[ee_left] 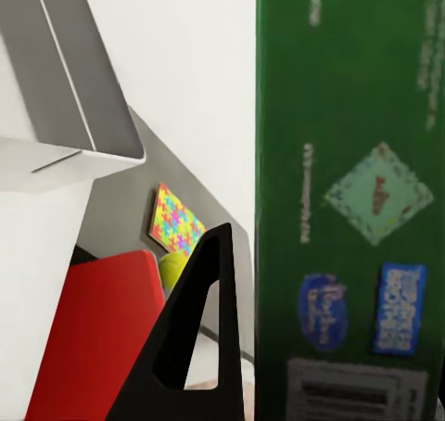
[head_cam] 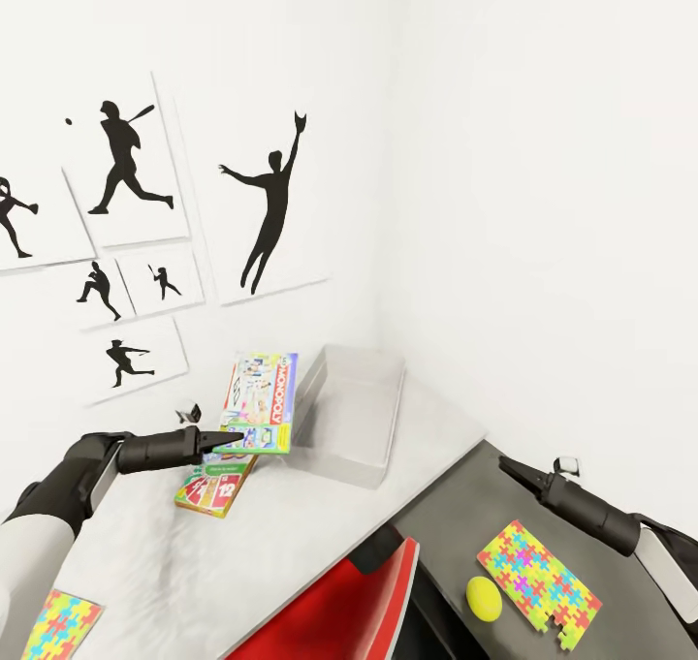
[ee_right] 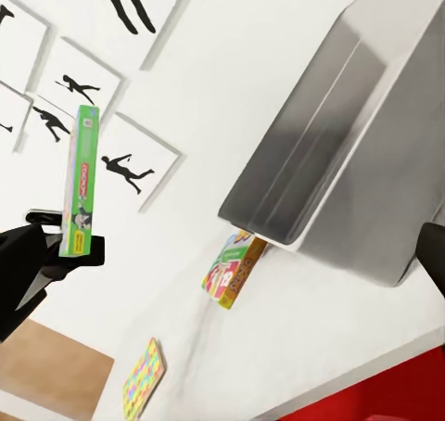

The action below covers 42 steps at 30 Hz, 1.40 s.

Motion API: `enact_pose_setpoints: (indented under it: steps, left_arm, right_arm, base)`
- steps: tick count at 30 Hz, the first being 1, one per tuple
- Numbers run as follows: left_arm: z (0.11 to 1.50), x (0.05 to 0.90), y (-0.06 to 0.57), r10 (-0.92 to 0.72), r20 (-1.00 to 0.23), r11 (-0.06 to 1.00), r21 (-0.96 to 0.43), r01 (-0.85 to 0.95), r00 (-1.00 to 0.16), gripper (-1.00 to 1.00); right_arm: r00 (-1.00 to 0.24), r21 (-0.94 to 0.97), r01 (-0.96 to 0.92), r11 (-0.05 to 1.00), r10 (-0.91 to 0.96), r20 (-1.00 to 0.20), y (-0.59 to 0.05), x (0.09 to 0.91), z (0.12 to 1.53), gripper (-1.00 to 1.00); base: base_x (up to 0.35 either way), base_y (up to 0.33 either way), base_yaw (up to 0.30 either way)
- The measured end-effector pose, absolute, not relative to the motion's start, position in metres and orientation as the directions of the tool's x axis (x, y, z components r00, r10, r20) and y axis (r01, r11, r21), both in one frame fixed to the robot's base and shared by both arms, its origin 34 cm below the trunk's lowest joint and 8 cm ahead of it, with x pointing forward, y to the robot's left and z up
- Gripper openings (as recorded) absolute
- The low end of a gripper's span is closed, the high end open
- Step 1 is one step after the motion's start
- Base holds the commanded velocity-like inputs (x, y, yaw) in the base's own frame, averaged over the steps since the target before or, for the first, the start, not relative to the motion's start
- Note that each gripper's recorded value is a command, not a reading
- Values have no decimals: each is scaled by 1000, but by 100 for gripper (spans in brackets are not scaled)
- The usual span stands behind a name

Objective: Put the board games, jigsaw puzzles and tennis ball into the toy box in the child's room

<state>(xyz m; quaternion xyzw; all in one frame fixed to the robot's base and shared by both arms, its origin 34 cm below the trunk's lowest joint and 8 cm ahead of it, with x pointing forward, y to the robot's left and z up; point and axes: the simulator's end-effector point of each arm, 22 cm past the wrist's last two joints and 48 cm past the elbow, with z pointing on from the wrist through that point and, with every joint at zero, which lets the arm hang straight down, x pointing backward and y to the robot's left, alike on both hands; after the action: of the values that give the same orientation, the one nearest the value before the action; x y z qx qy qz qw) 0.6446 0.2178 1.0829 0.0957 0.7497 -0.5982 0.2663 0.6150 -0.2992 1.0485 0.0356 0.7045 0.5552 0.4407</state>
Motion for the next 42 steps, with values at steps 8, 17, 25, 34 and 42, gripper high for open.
enact_pose_setpoints:
  steps: [8,17,25,34,42]
  left_arm:
    - [1083,645,222,-181,-501,271,-853,447,-846,-100]
    - [1090,652,220,-178,-503,279,-850,446,-846,-100]
    - [1115,681,212,-169,-521,340,-828,446,-837,-100]
    - [1132,718,177,-95,-575,461,-749,476,-813,-100]
    - [1111,729,141,0,-571,563,-679,472,-821,-100]
  right_arm:
    - [-609,813,-439,381,540,-582,-299,615,1049,100]
    - [-609,814,-439,380,540,-581,-300,615,1049,100]
    - [-606,812,-445,379,540,-584,-300,614,1052,100]
    - [-597,816,-442,373,556,-578,-307,615,1057,100]
    - [-591,815,-443,373,562,-578,-310,616,1059,100]
  base:
    - [0,0,0]
    - [0,0,-15]
    - [0,0,-103]
    - [0,0,-13]
    - [0,0,0]
